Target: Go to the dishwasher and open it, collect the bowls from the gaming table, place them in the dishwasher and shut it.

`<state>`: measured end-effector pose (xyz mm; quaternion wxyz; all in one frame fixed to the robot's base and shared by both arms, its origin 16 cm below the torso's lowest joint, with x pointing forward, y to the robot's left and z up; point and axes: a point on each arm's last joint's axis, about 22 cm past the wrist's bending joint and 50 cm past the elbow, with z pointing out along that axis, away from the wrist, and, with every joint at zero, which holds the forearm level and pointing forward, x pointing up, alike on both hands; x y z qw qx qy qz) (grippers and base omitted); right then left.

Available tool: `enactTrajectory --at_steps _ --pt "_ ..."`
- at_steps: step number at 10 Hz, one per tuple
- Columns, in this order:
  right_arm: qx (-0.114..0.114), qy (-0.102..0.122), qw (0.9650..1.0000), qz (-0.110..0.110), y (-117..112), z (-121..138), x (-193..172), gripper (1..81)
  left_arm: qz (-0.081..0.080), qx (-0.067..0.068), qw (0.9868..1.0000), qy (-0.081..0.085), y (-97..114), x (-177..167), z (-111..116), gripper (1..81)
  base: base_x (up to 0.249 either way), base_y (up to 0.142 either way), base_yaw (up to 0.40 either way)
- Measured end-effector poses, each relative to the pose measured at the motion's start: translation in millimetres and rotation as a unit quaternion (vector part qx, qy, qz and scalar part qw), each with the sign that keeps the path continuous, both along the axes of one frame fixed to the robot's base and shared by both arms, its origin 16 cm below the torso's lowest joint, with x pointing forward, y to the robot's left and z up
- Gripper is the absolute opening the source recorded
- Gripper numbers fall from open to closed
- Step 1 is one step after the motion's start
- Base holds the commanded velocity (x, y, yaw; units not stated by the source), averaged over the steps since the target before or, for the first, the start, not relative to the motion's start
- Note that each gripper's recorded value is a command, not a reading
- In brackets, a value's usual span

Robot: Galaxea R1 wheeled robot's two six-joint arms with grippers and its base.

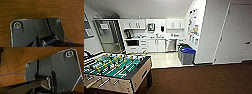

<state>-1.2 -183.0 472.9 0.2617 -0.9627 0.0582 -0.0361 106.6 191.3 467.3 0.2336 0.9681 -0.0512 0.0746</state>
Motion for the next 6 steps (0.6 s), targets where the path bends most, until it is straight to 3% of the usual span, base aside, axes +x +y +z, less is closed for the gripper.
enactTrajectory --at_steps 2,4,6 --pt "0.0 -0.009 1.0 -0.001 -0.1 0.7 11.5 81.1 0.001 -0.003 0.9999 -0.01 -3.7 13.4 3.0 81.1 0.121 0.0 0.0" --pt "0.001 -0.001 1.0 0.001 1.1 0.1 0.7 81.1 -0.001 -0.006 1.0 -0.001 -5.8 1.3 2.3 81.1 0.135 0.0 0.0" --pt "0.0 -0.009 1.0 -0.001 0.3 0.7 10.9 81.1 0.0 -0.006 1.0 -0.005 -5.8 6.3 3.0 81.1 0.145 0.0 0.0"
